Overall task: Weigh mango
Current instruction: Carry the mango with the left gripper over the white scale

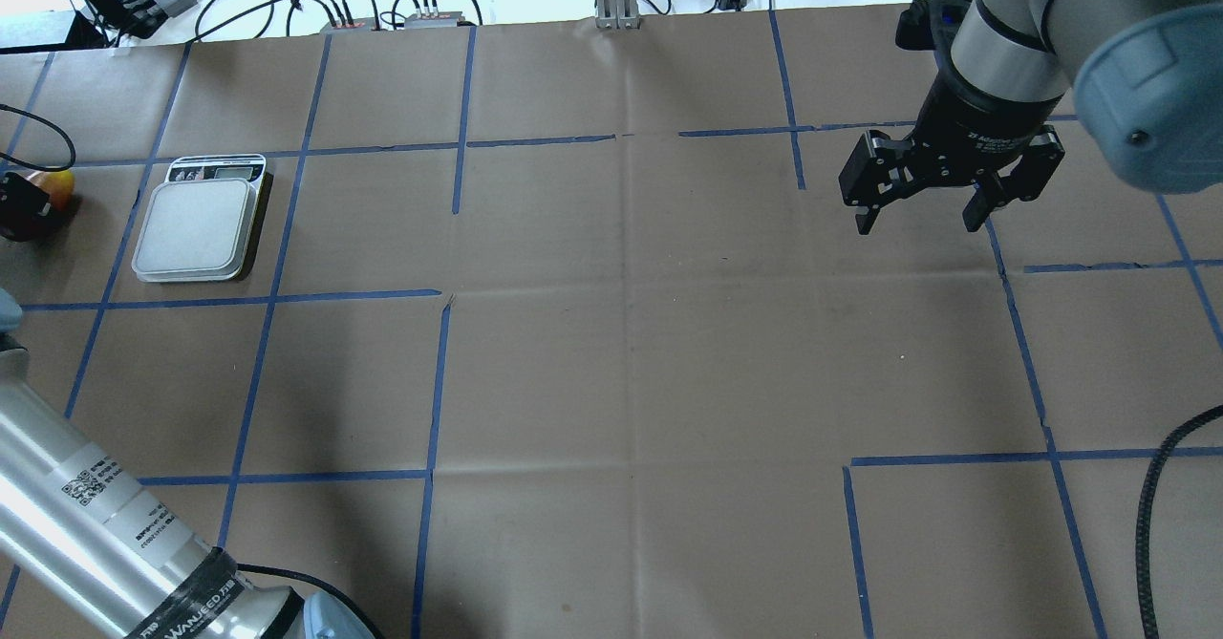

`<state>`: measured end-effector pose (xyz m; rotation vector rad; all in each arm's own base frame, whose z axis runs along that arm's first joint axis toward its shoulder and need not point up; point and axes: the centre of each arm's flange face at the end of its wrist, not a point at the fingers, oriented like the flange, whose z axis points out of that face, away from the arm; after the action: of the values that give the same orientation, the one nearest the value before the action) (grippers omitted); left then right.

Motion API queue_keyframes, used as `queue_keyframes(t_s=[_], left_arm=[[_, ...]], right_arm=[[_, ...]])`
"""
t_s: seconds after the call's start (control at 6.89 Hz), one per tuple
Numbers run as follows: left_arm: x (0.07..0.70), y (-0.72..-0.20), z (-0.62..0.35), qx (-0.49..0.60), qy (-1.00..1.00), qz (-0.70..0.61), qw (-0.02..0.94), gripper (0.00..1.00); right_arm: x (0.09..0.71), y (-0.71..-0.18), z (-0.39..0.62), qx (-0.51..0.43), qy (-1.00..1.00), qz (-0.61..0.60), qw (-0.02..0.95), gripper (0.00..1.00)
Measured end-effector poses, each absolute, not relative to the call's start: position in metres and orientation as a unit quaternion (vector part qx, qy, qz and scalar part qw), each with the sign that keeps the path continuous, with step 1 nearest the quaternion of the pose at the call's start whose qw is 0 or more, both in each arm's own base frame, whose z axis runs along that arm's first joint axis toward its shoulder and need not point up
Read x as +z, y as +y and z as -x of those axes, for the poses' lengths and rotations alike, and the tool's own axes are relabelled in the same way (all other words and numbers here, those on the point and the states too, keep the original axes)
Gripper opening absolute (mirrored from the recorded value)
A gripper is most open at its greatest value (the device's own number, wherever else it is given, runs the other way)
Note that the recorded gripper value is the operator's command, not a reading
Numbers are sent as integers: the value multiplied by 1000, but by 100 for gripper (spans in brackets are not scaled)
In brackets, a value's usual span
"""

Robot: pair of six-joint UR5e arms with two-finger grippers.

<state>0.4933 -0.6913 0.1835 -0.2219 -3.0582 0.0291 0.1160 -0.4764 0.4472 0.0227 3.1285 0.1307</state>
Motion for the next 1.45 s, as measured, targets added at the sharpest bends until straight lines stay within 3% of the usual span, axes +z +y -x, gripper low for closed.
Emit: queue_keyframes(t_s=[0.73, 1.16, 1.45], left_arm=[[264, -677, -454, 13, -998, 53, 31, 42], [302, -673, -312, -13, -999, -21, 42, 42], [294, -685, -235, -25, -998, -44, 41, 42]], right_arm=[[447, -476, -116, 42, 999, -7, 5, 100], [447, -476, -116, 42, 999, -7, 5, 100], [447, -476, -116, 42, 999, -7, 5, 100]])
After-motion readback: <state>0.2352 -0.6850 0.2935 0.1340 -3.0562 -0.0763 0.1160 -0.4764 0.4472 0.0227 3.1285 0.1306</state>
